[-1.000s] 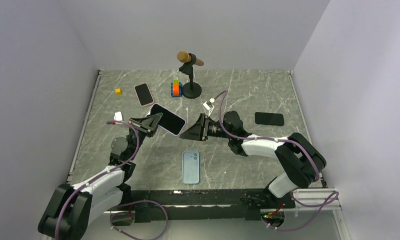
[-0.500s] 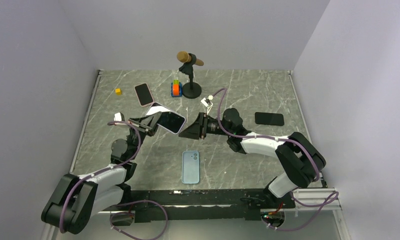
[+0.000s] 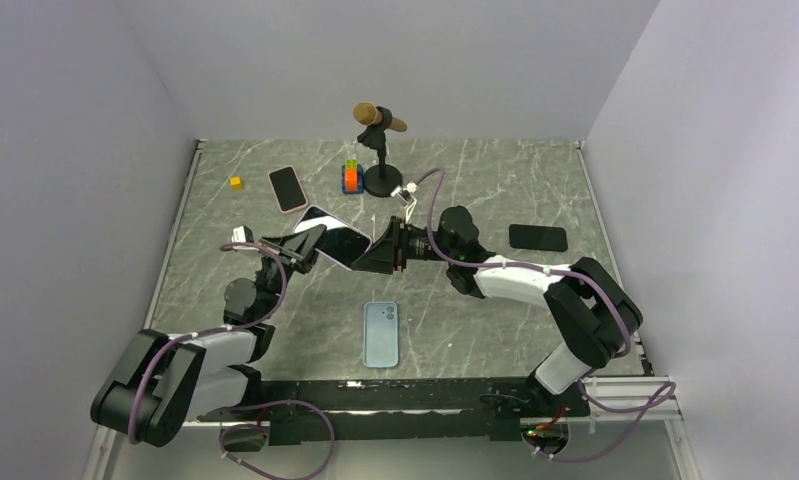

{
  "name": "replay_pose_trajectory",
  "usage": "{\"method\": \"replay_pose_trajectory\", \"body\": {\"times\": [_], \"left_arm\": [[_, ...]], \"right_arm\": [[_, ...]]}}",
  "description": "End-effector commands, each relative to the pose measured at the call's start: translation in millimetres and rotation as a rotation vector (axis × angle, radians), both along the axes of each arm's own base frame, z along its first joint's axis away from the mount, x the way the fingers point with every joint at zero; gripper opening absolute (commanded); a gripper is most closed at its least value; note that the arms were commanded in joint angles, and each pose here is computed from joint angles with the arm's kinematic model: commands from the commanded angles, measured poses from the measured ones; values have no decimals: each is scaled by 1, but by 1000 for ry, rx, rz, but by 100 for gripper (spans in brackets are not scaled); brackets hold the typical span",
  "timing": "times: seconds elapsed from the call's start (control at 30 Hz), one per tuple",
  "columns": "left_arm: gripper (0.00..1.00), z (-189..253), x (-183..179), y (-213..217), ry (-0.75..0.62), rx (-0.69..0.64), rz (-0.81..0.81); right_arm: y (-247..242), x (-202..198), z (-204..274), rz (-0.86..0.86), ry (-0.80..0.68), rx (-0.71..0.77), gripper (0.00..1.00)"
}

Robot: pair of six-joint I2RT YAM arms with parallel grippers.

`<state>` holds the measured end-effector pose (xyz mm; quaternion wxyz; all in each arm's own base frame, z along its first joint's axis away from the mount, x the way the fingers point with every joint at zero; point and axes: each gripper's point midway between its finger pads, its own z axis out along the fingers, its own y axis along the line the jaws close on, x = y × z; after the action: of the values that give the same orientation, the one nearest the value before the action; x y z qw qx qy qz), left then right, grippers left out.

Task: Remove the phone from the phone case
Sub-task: Remove the phone case from the phone.

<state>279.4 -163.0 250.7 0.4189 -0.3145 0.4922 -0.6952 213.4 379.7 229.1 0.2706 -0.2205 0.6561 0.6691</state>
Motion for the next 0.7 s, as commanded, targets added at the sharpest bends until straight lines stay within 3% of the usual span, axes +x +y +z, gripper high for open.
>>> {"method": "replay_pose_trajectory", "body": {"times": [0.0, 0.2, 0.3, 0.4, 0.57, 0.67], "left_arm": [[0, 52, -18, 5, -186, -94, -25], [0, 46, -18, 3, -147, -71, -29], [0, 44, -19, 6, -136, -62, -11], [0, 45, -20, 8, -130, -56, -1], [0, 48, -23, 8, -135, -64, -10], [0, 51, -26, 7, -130, -86, -28]], "right_arm": [[8, 1, 3, 29, -44, 14, 45], [10, -1, -2, 13, -74, -17, 40], [12, -2, -5, -8, -109, -46, 50], [16, -6, -8, 0, -122, -57, 52], [19, -4, -10, -8, -123, -57, 41], [20, -3, -13, -9, -145, -66, 27]]}}
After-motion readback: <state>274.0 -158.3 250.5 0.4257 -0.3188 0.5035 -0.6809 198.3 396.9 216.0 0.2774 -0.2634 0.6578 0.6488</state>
